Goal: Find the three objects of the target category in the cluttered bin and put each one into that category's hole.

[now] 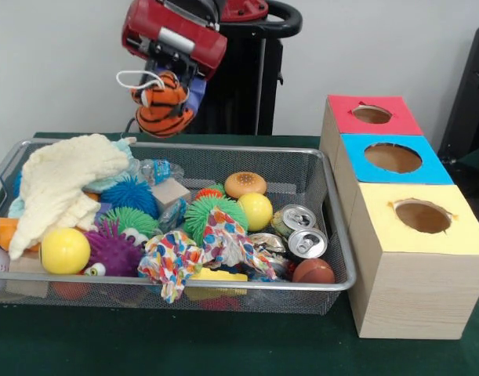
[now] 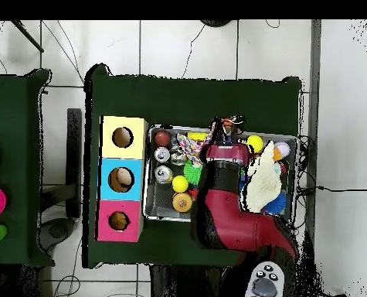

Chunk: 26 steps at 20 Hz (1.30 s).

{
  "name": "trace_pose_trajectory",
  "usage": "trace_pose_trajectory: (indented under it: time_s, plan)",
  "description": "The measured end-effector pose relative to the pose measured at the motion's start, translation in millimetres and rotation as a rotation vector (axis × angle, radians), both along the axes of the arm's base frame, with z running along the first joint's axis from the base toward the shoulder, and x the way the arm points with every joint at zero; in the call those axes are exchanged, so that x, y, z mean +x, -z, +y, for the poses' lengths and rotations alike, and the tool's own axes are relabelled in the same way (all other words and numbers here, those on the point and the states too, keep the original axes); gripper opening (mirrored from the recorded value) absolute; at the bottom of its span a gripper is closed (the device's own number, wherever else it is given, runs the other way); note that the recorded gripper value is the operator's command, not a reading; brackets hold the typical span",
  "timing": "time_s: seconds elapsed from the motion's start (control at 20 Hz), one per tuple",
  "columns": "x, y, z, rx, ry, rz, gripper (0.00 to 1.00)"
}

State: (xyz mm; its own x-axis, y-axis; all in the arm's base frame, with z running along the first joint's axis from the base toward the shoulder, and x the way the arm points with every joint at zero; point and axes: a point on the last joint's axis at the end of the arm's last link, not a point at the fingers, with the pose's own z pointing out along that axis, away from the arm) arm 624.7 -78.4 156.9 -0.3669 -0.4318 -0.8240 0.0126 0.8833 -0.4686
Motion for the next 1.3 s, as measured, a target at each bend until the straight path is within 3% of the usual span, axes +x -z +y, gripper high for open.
trace_pose_trajectory:
  time_s: [0.15, 0.3, 0.45, 0.55, 0.6, 0.85, 1.3]
  plan:
    - [-2.9, -0.8, -2.8, 0.000, 0.017, 0.024, 0.00]
    - [-10.4, 9.5, -14.5, 0.004, 0.083, 0.136, 0.00]
    - [-16.1, 17.5, -22.0, 0.009, 0.122, 0.202, 0.00]
    - [-25.4, 29.2, -30.4, 0.017, 0.173, 0.296, 0.00]
    - [-27.4, 31.9, -31.7, 0.019, 0.184, 0.317, 0.00]
    - [-32.5, 40.2, -32.3, 0.026, 0.205, 0.370, 0.00]
    - [-36.1, 54.3, -28.7, 0.033, 0.208, 0.395, 0.00]
